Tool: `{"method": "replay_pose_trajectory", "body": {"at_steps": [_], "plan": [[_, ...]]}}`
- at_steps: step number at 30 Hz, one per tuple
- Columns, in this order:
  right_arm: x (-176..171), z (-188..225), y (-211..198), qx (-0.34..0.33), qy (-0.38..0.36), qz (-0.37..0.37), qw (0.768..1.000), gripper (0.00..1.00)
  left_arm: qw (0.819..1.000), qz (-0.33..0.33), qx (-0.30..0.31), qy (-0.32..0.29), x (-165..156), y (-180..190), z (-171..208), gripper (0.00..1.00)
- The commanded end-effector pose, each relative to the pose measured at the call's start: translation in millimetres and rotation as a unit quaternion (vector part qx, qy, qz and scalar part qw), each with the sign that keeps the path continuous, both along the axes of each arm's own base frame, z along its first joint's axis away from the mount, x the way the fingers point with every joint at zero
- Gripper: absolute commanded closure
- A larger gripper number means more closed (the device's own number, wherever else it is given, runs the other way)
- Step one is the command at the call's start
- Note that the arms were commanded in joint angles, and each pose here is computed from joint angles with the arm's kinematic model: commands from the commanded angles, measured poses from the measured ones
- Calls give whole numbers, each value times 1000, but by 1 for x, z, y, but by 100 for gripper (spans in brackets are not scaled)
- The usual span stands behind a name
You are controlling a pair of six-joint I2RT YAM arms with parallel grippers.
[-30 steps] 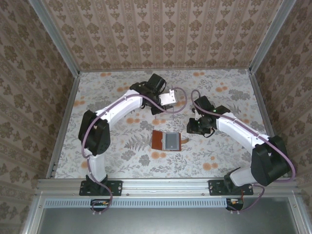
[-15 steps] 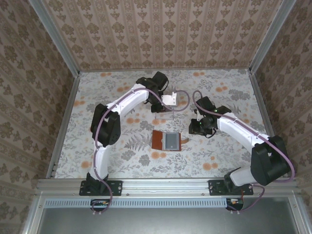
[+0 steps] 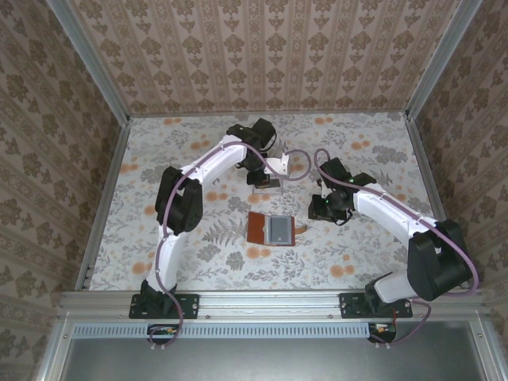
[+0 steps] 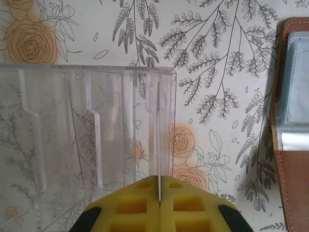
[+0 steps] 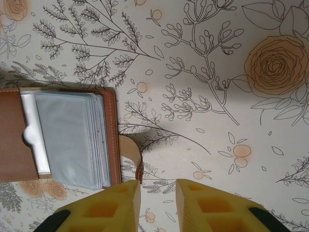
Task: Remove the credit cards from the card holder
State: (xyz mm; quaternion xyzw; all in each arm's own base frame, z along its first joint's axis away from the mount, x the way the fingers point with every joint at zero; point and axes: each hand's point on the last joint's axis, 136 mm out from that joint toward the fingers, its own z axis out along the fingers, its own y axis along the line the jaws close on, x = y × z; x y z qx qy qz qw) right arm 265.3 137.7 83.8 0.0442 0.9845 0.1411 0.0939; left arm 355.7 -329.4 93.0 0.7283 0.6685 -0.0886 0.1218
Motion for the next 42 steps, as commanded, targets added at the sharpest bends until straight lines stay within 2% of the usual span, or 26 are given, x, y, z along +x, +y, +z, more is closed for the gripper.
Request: {"method": "replay_pose_trajectory", "body": {"at_steps": [1, 7, 12, 18, 35, 42], "plan": [[-3, -5, -3, -4, 7, 2, 1000, 72, 1000, -19, 1, -11, -2, 2, 16, 100], [-1, -2, -2, -2, 6, 2, 1000, 72, 999, -29, 2, -41, 3, 0, 33, 100], [-1, -1, -2, 0, 4, 1, 1000, 72, 998, -29, 21, -53, 7, 5, 29, 100], [-1, -3, -2, 0, 7, 2, 1000, 72, 998, -32, 17, -52, 11, 1, 23, 100], [-2, -7, -1, -1, 11, 5, 1000, 72, 999, -41, 20, 12, -2, -4, -1, 100], [-3, -8, -1, 1, 11, 5, 1000, 72, 997, -46, 26, 59, -21, -1, -1, 100]]}}
